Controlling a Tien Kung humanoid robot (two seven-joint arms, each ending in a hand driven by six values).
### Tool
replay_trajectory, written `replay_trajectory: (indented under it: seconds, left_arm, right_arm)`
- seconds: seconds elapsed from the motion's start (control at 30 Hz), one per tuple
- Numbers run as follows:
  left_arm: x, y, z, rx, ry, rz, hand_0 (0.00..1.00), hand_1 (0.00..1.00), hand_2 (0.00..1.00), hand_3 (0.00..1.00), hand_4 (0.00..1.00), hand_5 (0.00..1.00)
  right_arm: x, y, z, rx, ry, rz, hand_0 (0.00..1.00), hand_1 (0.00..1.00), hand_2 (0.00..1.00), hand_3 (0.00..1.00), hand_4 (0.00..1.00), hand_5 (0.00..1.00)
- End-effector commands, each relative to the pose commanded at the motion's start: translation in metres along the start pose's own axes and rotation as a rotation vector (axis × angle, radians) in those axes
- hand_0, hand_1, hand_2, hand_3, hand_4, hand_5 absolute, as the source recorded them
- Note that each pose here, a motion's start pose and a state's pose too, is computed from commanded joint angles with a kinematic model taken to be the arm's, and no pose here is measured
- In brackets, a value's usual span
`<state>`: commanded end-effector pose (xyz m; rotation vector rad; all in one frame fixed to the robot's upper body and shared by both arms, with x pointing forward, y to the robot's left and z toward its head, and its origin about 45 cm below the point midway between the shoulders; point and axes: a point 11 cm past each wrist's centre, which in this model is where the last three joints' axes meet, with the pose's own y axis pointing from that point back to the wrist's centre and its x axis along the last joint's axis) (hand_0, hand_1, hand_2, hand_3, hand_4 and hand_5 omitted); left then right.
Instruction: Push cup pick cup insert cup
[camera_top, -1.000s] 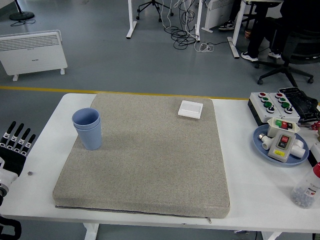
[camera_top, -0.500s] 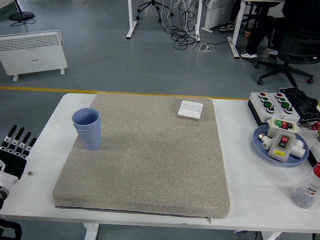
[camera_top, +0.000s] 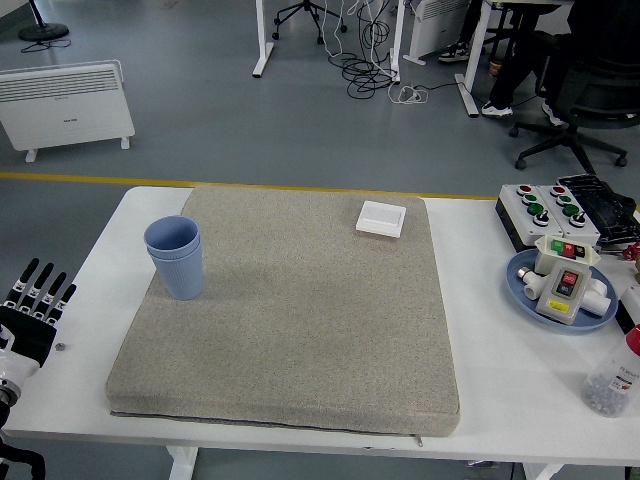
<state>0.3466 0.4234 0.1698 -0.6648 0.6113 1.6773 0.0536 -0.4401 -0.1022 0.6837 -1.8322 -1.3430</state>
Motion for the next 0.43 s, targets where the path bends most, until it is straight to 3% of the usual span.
replay_trajectory:
  seconds: [0.43]
  left_arm:
    - [-0.0027, -0.0014, 0.0007, -0.003, 0.001, -0.007, 0.802, 0.81, 0.82, 0.734, 0.674, 0.998]
  right_arm:
    - [-0.0027, 0.0008, -0.005, 0.009, -0.006, -0.007, 0.749, 0.61, 0.582, 0.583, 0.115, 0.578]
